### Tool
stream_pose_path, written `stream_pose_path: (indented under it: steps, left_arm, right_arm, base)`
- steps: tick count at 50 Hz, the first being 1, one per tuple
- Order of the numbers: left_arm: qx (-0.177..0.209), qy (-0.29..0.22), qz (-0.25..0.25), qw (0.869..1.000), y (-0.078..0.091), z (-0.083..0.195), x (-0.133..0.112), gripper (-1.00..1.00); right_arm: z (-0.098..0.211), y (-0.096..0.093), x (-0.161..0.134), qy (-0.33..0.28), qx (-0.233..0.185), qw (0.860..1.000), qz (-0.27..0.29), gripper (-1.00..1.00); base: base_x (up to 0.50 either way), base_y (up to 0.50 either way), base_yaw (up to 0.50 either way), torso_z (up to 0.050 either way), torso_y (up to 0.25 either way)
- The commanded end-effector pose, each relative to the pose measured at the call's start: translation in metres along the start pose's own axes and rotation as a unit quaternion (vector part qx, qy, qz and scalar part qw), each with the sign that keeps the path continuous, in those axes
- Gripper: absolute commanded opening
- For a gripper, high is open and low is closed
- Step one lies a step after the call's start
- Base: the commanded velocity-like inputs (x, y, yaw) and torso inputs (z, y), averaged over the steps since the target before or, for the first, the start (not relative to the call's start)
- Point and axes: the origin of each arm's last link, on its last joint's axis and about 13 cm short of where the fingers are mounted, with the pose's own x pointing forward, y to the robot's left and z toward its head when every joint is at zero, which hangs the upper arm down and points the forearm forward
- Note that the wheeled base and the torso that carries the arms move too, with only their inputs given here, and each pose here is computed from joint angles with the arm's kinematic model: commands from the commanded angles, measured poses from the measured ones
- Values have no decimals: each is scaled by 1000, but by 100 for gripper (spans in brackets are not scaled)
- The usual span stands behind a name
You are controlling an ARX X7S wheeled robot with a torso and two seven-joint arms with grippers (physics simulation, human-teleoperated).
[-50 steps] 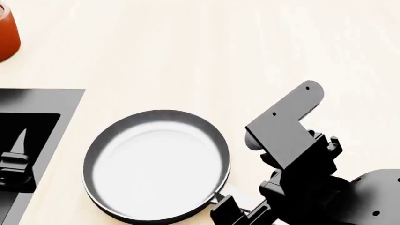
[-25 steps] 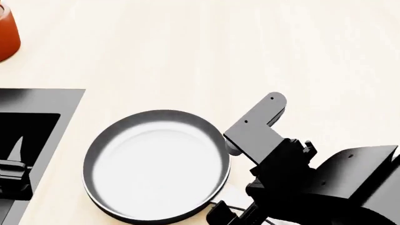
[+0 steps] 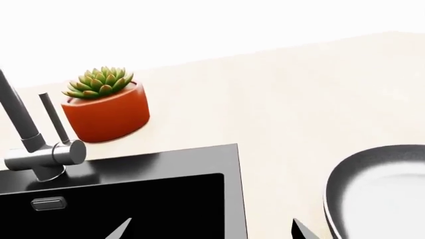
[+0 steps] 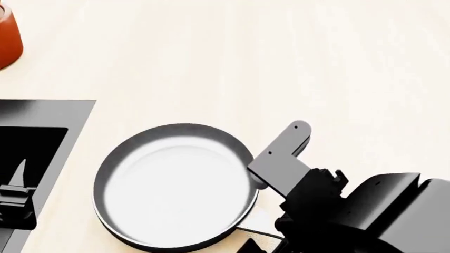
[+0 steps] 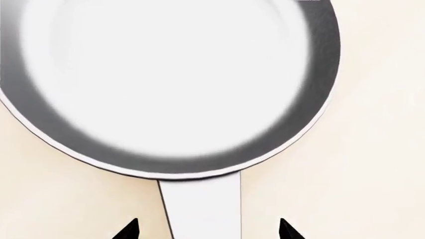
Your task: Pick the pan and sponge and place them into the sink. Then turn on the water.
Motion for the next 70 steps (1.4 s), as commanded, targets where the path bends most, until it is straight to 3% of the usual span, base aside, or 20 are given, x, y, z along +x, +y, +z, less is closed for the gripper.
stream_pose_path:
  steps: [1,7,9,10,13,22,34,43,53,70]
  left_arm:
    - [-5,-3,-11,1000,1,-1,0,100]
    - [0,-2,-12,1000,-7,2,3,100]
    - [0,-4,-11,1000,0,3,0,100]
    - [0,-4,-11,1000,1,3,-1,100]
    - [1,-3,-11,1000,-6,2,1,100]
    - [3,-2,-10,1000,-1,2,0,100]
    - [2,0,-7,1000,-2,0,1,100]
    - [4,-1,-6,1000,-2,0,1,100]
    - [3,0,-7,1000,-2,0,1,100]
    - [2,1,-5,1000,1,-2,0,100]
  right_arm:
    - [-1,-1,4,5,-4,1000,4,100]
    - [0,-1,6,-8,6,1000,5,100]
    - [0,-1,5,-11,7,1000,2,100]
    - [0,-1,4,-13,6,1000,1,-100]
    - [-1,-1,1,-26,7,1000,-6,-100]
    - [-1,-3,-5,-61,22,997,-29,-100]
    - [-8,-9,-16,-126,65,984,-110,-100]
    - [-16,-8,-32,-145,59,969,-189,-100]
    - [-26,-2,-48,-145,61,959,-236,-100]
    - [-31,6,-52,-158,43,958,-236,-100]
  base:
    - [0,0,0,0,0]
    - [0,0,0,0,0]
    - [0,0,0,0,0]
    - [0,0,0,0,0]
    - [0,0,0,0,0]
    - [0,0,0,0,0]
    - [0,0,0,0,2]
    - [0,0,0,0,2]
    - [0,0,0,0,1]
    - [0,43,0,1,2]
